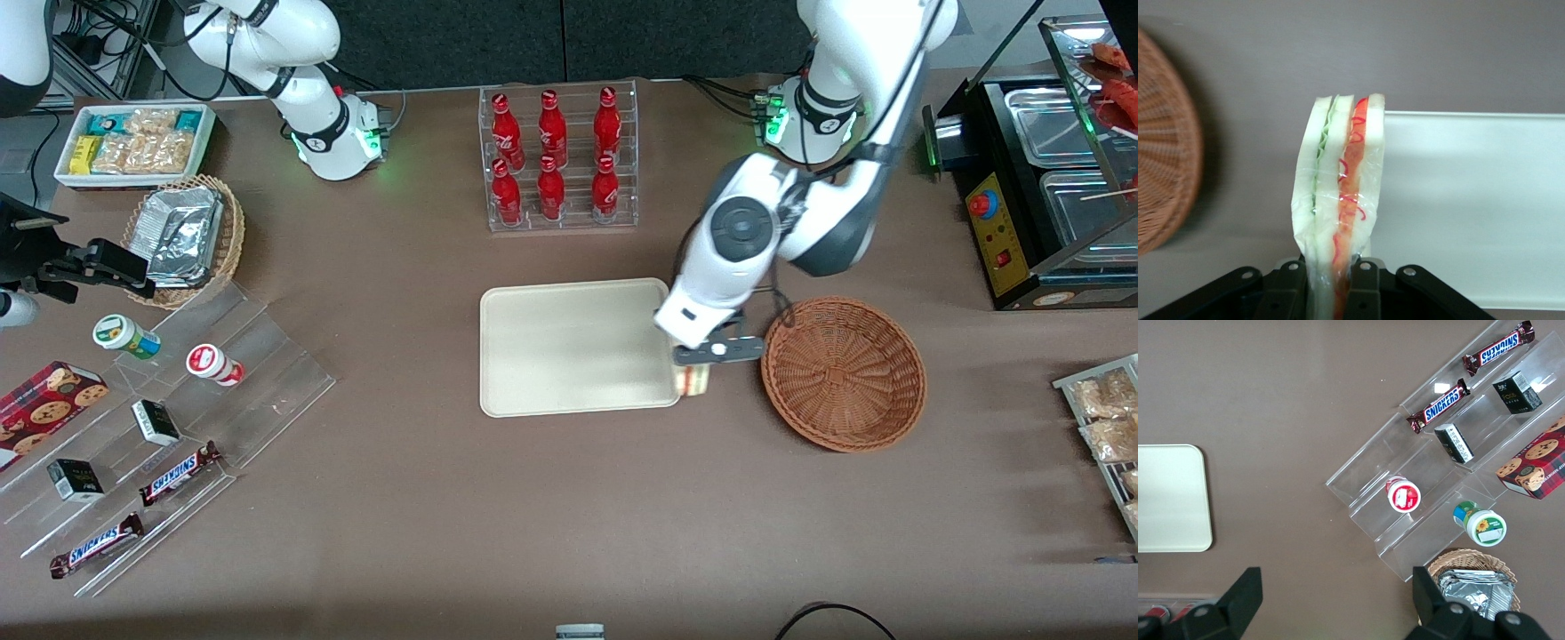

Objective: Place sandwich from basket to tray
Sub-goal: 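Lift the sandwich and carry it over the white tray, then lower the sandwich onto the tray and open the left gripper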

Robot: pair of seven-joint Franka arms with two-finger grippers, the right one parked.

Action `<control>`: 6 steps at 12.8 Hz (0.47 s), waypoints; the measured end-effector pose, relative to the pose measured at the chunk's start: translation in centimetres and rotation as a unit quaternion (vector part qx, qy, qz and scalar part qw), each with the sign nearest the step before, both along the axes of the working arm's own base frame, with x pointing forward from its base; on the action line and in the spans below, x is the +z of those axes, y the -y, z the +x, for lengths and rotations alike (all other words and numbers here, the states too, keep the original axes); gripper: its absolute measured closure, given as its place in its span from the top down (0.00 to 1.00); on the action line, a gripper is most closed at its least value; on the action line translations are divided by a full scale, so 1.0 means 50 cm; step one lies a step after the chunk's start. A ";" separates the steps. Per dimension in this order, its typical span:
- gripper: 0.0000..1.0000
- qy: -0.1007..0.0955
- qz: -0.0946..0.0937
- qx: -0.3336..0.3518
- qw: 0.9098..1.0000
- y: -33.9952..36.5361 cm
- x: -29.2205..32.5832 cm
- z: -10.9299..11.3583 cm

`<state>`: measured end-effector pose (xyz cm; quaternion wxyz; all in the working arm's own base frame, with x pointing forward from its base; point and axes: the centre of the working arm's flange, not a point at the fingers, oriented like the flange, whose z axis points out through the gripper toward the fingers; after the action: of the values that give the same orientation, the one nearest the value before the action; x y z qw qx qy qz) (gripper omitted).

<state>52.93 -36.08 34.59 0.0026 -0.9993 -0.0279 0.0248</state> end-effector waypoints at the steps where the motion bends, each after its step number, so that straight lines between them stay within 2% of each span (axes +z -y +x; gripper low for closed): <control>1: 0.18 0.001 -0.001 0.000 1.000 0.042 -0.012 -0.004; 6: 0.18 0.000 -0.003 0.026 1.000 0.226 -0.079 -0.048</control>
<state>50.54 -47.39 30.61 -0.0010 -0.9982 -0.0537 0.0253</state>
